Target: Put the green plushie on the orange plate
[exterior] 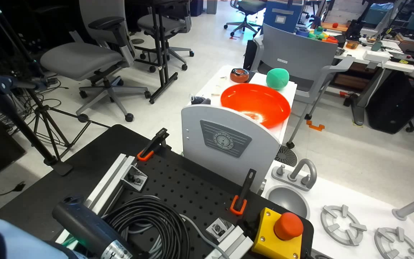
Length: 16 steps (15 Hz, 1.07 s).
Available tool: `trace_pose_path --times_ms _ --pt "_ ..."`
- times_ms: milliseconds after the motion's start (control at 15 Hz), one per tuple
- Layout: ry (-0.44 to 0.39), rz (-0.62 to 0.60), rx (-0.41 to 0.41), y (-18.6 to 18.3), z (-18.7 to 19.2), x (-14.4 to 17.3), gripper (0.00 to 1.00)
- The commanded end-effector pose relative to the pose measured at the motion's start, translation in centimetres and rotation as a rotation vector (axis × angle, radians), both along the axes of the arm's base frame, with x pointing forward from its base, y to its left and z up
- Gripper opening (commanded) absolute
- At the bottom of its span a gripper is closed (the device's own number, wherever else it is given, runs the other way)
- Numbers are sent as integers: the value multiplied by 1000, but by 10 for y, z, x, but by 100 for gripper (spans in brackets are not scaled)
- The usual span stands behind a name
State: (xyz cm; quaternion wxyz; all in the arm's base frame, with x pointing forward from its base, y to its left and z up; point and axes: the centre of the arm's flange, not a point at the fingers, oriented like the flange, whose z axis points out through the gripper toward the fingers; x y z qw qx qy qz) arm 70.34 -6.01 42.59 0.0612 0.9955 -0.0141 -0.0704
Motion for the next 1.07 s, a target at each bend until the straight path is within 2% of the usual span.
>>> trace_pose_path --times_ms 0,1000 --pt "-2 26 -30 2 -4 8 100" --pt "14 13 -7 1 -8 1 100"
